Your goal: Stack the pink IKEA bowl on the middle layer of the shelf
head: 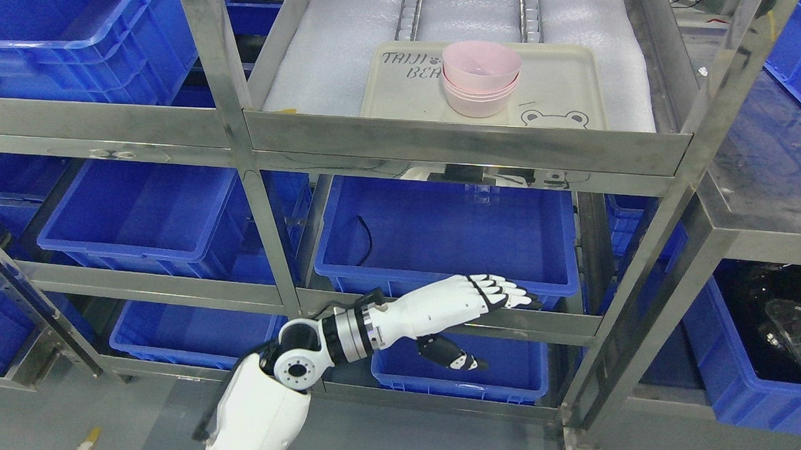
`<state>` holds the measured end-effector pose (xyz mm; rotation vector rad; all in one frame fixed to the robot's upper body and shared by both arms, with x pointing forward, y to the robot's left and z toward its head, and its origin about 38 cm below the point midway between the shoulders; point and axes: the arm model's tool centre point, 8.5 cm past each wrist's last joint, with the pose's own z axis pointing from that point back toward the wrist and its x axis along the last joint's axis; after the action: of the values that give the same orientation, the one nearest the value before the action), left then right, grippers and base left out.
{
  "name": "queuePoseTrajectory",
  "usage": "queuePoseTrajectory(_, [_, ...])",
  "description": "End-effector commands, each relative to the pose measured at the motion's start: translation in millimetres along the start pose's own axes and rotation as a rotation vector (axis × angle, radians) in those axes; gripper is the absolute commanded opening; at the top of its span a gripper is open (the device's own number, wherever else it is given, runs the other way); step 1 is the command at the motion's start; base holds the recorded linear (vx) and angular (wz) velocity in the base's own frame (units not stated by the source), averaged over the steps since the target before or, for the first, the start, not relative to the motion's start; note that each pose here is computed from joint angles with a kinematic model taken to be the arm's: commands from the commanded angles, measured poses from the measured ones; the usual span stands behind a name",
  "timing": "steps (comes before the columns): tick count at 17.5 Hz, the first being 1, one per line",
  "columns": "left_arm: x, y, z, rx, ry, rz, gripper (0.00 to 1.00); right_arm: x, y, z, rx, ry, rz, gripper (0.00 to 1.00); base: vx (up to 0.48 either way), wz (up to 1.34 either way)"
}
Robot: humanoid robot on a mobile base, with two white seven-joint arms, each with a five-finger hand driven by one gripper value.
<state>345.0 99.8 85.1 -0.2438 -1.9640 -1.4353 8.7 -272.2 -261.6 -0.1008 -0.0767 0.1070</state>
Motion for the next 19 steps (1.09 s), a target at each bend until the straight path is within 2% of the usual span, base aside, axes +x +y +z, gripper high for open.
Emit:
queuePoseTrajectory(1, [-46.2,-55.7,100.2,0.34,0.257,0.331,0.93,3.1,-11.4,-0.5,-0.018,-0.013,0.001,1.0,-0.039,0.0])
queuePoseTrajectory(2, [-50.2,-42.8,114.9,0.488,0.266,0.364,0.93,3.1,-11.4,-0.5,-0.018,-0.013,0.001,1.0,-0.033,-0.02])
queuePoseTrajectory(3, [-59.8,-37.2,127.9,0.6,0.337,0.45,0.91,3.1,-11.4,-0.5,-0.018,-0.013,0.001,1.0,-0.033,-0.02])
queuePoseTrajectory(5, [-72.3,-22.3,145.6,0.701,0.47,0.538,0.92,3.1,-11.4,-0.5,-0.018,-0.013,0.001,1.0,-0.013,-0.01])
queuePoseTrajectory(7, [-75.8,-4.4,149.7,0.783,0.513,0.658,0.92,3.1,-11.4,-0.5,-0.018,-0.013,0.001,1.0,0.0,0.0])
queuePoseTrajectory(10, [-69.4,25.2,141.9,0.799,0.546,0.737,1.0,2.1,-11.3,-0.4,-0.018,-0.012,0.001,1.0,0.0,0.03])
queuePoseTrajectory(13, [-64.5,41.0,127.2,0.837,0.523,0.706,1.0,2.1,-11.3,-0.4,-0.018,-0.012,0.001,1.0,0.0,0.0])
queuePoseTrajectory(19, [-59.4,34.7,113.5,0.826,0.518,0.713,1.0,3.1,-11.4,-0.5,-0.018,-0.013,0.001,1.0,0.0,0.0])
